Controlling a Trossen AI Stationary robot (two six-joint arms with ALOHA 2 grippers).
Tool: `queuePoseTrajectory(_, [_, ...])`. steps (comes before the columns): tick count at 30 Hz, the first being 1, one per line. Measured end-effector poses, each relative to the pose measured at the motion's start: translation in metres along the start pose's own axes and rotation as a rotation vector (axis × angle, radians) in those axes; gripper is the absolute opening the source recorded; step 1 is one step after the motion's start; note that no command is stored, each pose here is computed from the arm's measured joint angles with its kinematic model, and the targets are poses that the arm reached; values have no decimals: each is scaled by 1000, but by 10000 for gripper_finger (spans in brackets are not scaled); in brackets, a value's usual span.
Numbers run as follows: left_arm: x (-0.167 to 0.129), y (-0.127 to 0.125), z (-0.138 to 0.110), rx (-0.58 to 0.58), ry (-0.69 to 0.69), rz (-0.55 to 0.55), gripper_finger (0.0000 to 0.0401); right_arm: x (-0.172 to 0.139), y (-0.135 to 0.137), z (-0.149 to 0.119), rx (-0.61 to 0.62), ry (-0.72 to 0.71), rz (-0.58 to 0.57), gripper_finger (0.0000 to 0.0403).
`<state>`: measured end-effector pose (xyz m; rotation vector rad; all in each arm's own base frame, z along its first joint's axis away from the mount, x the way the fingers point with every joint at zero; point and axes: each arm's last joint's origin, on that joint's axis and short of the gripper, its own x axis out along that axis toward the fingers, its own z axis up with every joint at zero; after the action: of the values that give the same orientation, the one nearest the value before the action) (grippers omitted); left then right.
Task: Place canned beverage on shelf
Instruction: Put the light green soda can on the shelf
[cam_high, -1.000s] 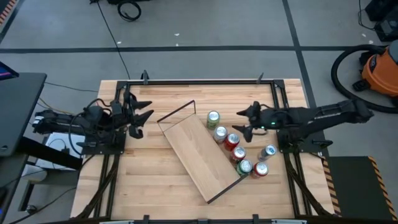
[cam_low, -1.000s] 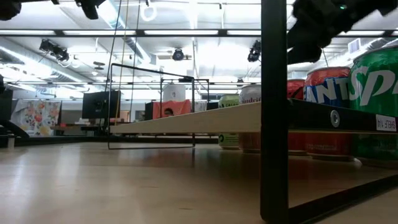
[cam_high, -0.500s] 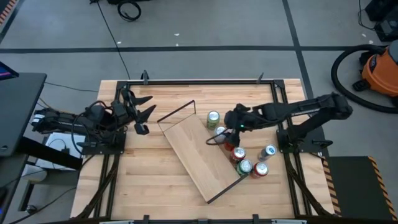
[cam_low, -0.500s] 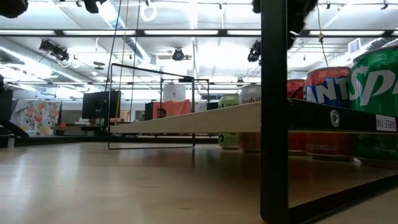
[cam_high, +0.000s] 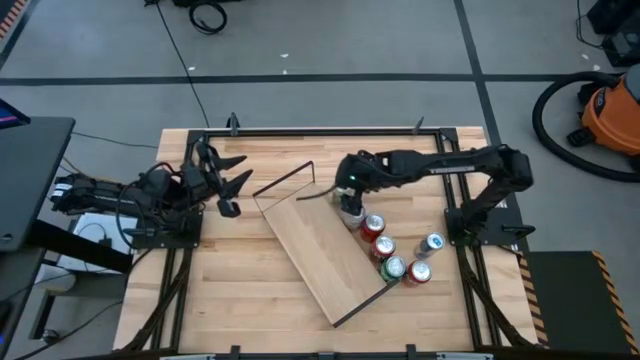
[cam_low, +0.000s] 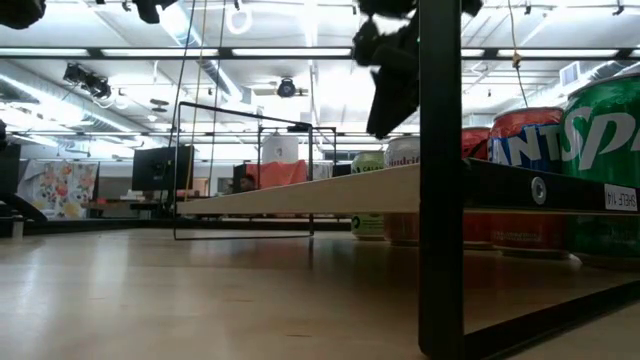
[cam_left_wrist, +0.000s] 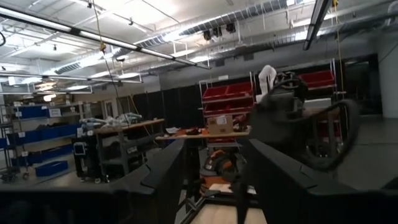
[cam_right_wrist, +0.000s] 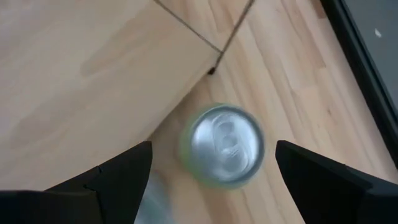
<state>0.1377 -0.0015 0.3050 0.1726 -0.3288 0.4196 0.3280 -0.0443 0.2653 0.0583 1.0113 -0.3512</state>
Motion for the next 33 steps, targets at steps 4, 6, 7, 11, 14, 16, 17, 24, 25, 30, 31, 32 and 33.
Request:
queuePoseTrajectory(4, [0, 0, -1, -22, 12, -4, 183, 14, -3, 8, -27, 26, 10, 353])
queuePoseTrajectory(6, [0, -1, -2, -33, 20, -6, 183, 19, -3, 13, -48, 34, 8, 353])
queuePoseTrajectory(7, [0, -1, -3, -36, 26, -8, 183, 22, -2, 14, -56, 44, 7, 353])
queuePoseTrajectory(11, [0, -1, -5, -55, 44, -12, 183, 30, -3, 16, -69, 111, -9, 353])
queuePoseTrajectory(14, [0, -2, -6, -70, 59, -16, 183, 36, -6, 14, -69, 165, -18, 353])
queuePoseTrajectory(16, [0, -2, -7, -79, 65, -17, 183, 38, -8, 13, -64, 189, -1, 353])
queuePoseTrajectory(17, [0, -2, -7, -87, 66, -17, 183, 39, -9, 12, -58, 200, 12, 353])
queuePoseTrajectory(24, [-1, -3, -8, -133, 78, -20, 183, 52, -18, 12, 46, 228, 60, 339])
queuePoseTrajectory(25, [-1, -3, -8, -136, 79, -22, 183, 53, -18, 12, 47, 227, 59, 335])
queuePoseTrajectory(30, [-3, -5, -9, -107, 110, -45, 183, 54, -20, 13, 54, 221, 56, 321])
queuePoseTrajectory(31, [-4, -4, -8, -94, 130, -42, 183, 53, -20, 13, 54, 217, 56, 320])
queuePoseTrajectory(32, [-3, -4, -5, -85, 148, -34, 183, 52, -20, 13, 54, 216, 56, 321])
queuePoseTrajectory(33, [-4, -3, -3, -73, 170, -24, 183, 51, -20, 13, 55, 211, 57, 321])
